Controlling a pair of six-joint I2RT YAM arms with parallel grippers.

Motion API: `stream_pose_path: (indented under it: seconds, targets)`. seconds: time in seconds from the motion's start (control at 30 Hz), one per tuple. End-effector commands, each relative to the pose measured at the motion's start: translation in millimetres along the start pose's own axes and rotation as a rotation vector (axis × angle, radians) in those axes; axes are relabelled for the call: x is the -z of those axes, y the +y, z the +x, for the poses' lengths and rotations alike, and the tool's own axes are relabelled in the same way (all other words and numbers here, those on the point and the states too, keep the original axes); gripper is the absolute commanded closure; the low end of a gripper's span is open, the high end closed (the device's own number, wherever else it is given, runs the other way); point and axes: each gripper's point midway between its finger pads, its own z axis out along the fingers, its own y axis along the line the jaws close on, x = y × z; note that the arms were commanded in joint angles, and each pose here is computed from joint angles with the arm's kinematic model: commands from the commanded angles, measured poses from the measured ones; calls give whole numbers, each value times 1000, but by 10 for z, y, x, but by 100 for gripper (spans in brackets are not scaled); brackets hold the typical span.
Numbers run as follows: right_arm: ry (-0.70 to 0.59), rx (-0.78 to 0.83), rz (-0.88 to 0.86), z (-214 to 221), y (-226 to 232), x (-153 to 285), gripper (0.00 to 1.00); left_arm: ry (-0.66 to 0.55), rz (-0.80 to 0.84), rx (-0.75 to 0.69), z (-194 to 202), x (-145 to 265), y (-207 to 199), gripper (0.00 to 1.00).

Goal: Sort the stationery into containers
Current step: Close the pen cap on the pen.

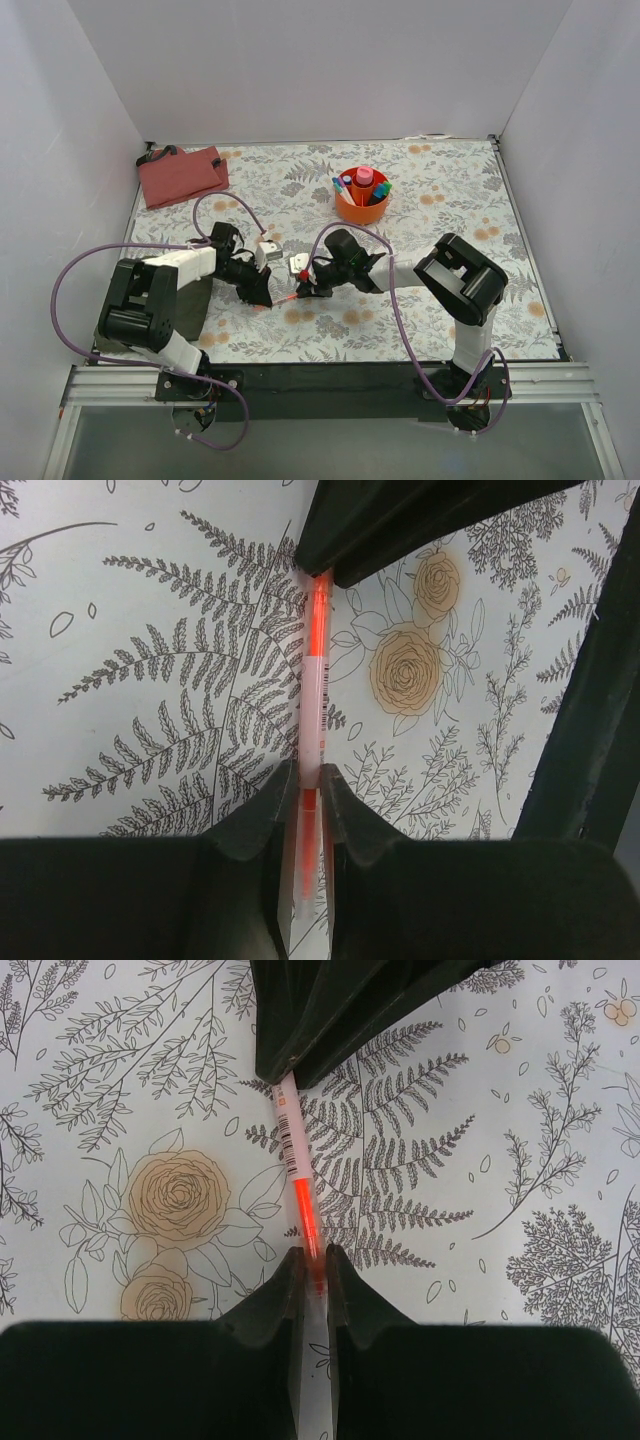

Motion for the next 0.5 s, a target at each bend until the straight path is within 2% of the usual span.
stream_pose_path:
  seconds: [0.0, 0.23, 0.47]
  targets:
    - [139, -120, -131, 495, 584, -154, 99, 43, -20, 13, 76, -191, 33, 100]
    - [121, -113, -248, 513, 806, -148, 99, 89, -90, -13, 94, -298, 238, 100]
    - [98, -90, -279, 472, 811, -182, 99, 95, -154, -15, 35, -332, 449, 100]
